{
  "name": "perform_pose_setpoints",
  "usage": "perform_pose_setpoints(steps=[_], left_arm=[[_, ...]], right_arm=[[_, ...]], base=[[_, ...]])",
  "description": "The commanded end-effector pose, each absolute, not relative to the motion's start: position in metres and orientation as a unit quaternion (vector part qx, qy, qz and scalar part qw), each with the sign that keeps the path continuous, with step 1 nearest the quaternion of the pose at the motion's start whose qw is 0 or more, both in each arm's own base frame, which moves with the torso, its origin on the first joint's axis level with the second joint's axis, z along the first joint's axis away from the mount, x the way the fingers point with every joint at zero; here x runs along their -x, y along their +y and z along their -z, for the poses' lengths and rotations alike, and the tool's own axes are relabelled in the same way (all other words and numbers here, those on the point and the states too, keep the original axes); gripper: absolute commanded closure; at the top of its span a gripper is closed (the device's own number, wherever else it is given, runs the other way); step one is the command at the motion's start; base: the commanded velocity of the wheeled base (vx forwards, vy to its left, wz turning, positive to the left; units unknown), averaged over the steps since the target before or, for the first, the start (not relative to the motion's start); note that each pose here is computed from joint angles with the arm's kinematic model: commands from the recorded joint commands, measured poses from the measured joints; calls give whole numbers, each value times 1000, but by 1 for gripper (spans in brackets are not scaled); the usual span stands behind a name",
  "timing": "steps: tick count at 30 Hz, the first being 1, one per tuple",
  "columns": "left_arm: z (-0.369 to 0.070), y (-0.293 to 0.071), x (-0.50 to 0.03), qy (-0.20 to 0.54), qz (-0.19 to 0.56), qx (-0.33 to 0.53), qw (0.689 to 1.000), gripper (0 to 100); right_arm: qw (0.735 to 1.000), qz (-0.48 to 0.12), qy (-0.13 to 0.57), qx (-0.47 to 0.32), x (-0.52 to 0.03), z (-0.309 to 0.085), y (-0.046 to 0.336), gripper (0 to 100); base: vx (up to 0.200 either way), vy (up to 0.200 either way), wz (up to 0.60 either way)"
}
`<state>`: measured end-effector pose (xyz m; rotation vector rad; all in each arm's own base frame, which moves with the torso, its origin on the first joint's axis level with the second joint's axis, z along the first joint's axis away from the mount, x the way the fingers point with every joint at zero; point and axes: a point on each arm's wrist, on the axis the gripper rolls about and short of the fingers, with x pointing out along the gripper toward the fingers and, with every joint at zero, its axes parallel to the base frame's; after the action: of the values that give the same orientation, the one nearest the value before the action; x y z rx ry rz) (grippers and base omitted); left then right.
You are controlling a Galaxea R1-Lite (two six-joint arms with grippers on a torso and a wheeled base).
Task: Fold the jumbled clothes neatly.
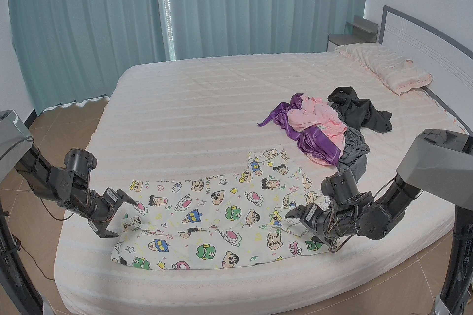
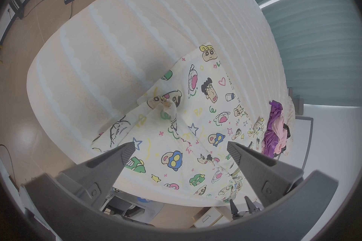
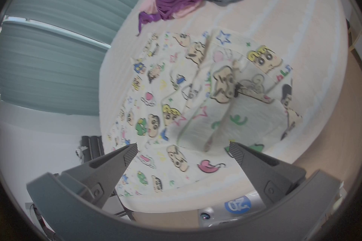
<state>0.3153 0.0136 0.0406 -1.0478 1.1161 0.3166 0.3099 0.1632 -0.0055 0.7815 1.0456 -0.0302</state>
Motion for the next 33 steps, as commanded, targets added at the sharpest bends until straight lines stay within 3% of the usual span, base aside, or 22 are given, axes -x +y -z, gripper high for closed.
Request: perform_pose_setpoints(steps=[1,15,26,33], left_arm=[[-44,14,-312,499,-141,474,712,0],[-42,14,-310,500,-143,473,711,0],[-41,15,-309,500,-150,469,712,0],[-41,15,-309,500,-150,469,712,0]], right_arm=[[800,26,486,-350,-315,10,168,0],[823,66,492,-278,-327,28,172,0],[831,63,457,-311,-337,-2,154,0],[833,67,461,-297,-349,15,152,0]], base=[[0,0,0],[0,0,0],[0,0,0],[0,0,0]])
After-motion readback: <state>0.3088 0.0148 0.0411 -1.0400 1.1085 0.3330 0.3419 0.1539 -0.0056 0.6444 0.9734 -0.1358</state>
